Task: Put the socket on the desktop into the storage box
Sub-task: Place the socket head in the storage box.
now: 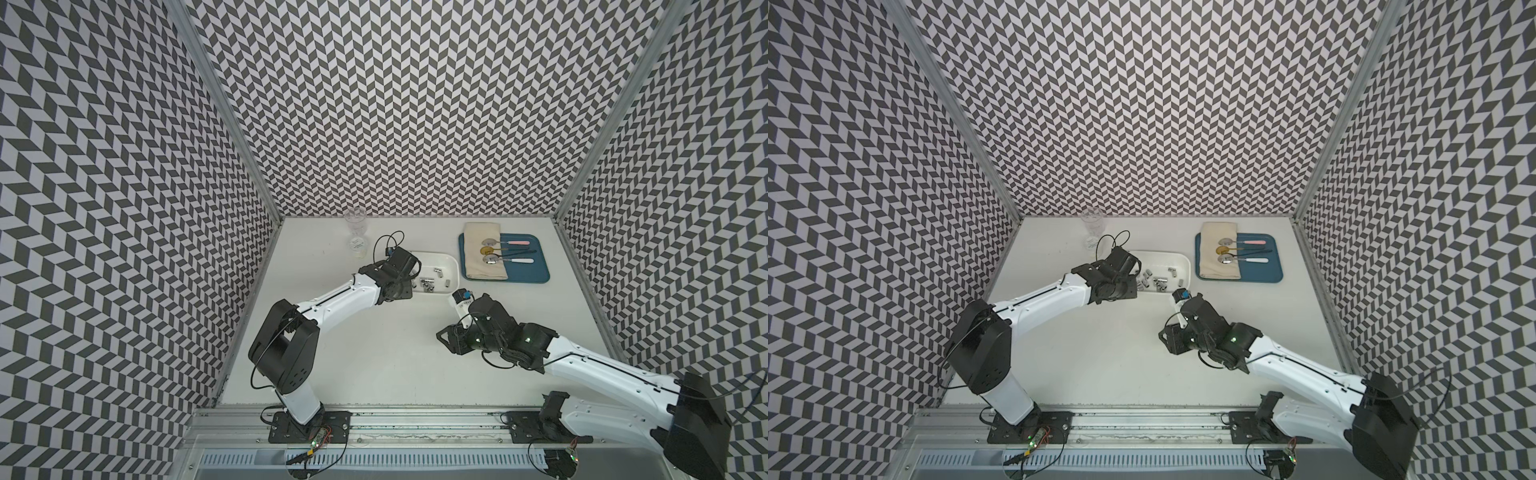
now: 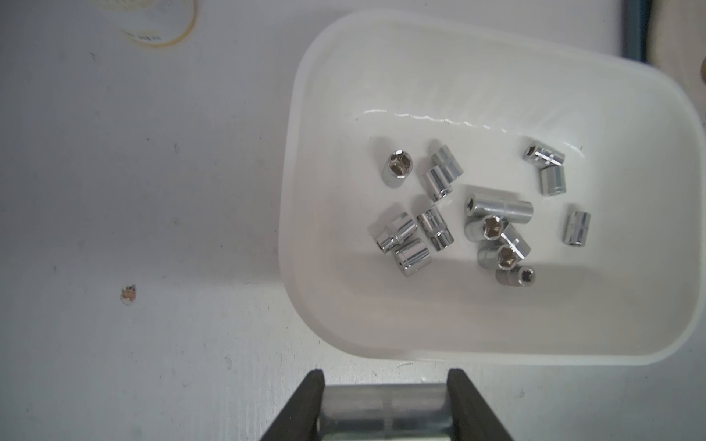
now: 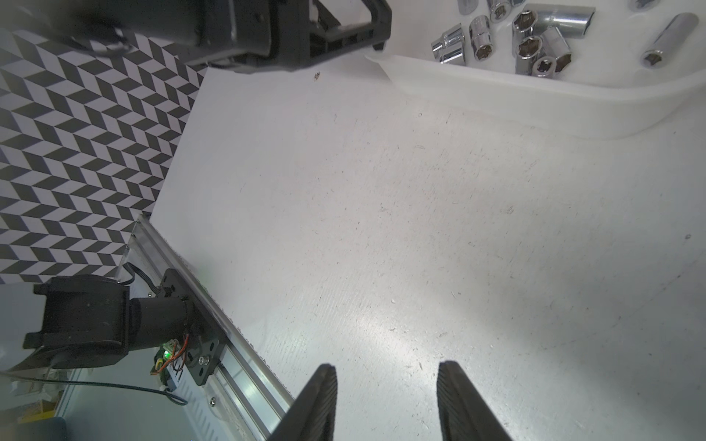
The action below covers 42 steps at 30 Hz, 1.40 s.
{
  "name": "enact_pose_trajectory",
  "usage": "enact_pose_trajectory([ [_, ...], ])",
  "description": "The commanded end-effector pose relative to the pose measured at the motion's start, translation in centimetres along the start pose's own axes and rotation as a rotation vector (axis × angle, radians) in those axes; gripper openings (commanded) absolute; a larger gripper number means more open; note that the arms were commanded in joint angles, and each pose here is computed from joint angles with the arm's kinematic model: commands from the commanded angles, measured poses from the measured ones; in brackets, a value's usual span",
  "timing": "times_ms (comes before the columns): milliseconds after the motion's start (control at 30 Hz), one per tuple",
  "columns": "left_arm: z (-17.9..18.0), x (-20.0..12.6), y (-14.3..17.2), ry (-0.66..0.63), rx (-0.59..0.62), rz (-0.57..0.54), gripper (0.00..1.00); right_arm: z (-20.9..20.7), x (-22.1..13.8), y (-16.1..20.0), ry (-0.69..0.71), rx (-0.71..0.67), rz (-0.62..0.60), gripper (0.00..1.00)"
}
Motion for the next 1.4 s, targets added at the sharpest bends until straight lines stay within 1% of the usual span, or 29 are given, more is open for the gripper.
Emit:
enact_pose_trajectory([
  [0, 0.2, -0.6, -1.5, 0.003, 0.017, -0.016, 0.46, 0.6, -0.4, -0.7, -0.033, 0.001, -0.044, 0.47],
  [200, 0.1, 0.5, -3.8, 0.005, 0.021, -0.023, 0.46, 0.7, -0.4, -0.6, -0.042, 0.001, -0.040, 0.47],
  [333, 0.1, 1.9, -5.2, -0.006, 0.030, -0.013, 0.46, 0.8, -0.6, -0.5, -0.046, 0.001, -0.038, 0.47],
  [533, 0.2, 4.4, -6.5, -0.031, 0.036, 0.007, 0.46, 0.7, -0.9, -0.4, -0.051, 0.009, -0.042, 0.47],
  [800, 0.7, 7.6, -6.4, -0.070, 0.042, 0.052, 0.47, 0.4, -1.2, -0.4, -0.030, 0.016, -0.050, 0.47],
  [967, 1.1, 8.7, -6.0, -0.089, 0.044, 0.073, 0.48, 0.2, -1.2, -0.4, -0.021, 0.017, -0.055, 0.47],
  [1067, 1.2, 8.9, -5.8, -0.098, 0.046, 0.078, 0.51, 0.2, -1.2, -0.4, -0.020, 0.016, -0.055, 0.47],
  [1267, 1.3, 8.4, -6.1, -0.097, 0.041, 0.068, 0.62, 0.3, -1.2, -0.5, -0.022, 0.013, -0.055, 0.47],
  [1367, 1.2, 8.0, -6.4, -0.094, 0.041, 0.059, 0.63, 0.3, -1.3, -0.6, -0.019, 0.015, -0.060, 0.47],
])
Point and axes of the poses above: each gripper's point midway between its finger pads, its own x axis out along the fingers, its own z axis along the line the jaws close on, y = z × x, the point moved 4 cm from there along -x, back along the fingers, and after that the axes turned 15 degrees about x, right-handed, at the moved point
